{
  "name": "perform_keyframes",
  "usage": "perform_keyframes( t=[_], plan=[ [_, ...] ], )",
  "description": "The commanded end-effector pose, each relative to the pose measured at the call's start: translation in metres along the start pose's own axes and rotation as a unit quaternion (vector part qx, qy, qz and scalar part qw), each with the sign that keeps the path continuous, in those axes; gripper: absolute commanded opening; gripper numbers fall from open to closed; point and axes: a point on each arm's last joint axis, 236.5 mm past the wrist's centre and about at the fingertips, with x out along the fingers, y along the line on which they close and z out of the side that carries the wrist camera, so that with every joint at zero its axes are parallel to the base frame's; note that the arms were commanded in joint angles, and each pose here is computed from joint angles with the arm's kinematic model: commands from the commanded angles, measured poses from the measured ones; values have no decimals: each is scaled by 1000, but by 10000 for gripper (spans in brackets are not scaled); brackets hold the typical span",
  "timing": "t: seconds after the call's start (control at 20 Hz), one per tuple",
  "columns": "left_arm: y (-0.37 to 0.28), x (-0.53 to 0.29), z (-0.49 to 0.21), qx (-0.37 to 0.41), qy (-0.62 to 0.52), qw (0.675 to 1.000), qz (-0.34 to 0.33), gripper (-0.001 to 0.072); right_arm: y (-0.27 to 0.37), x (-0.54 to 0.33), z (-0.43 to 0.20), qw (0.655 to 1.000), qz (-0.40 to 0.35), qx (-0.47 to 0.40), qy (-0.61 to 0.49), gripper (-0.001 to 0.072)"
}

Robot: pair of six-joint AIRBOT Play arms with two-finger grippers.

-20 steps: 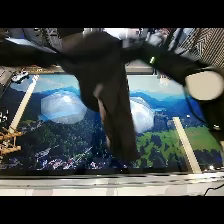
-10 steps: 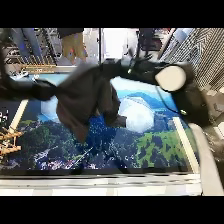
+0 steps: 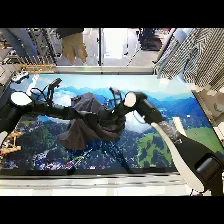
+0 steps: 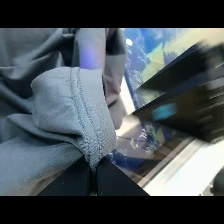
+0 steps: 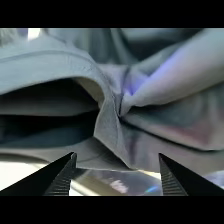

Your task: Fold the clothes and pants, and hang the long-sleeved shirts on hangers.

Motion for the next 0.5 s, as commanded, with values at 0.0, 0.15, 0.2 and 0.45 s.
perform_keyframes(
  t=[0.0,0.15,0.2,0.45],
  plan=[
    [1,10,-4,3,8,1000,-19,15,-1,54,-25,994,43,102,19,584],
    [-2,9,-8,13,18,999,-25,15,-17,66,-10,990,28,139,-22,580],
    [-4,9,-11,14,23,999,-29,16,-25,66,1,987,15,151,-48,561],
    [-22,-1,-29,34,57,996,-63,16,-60,20,48,987,-81,61,-128,29]
  ],
)
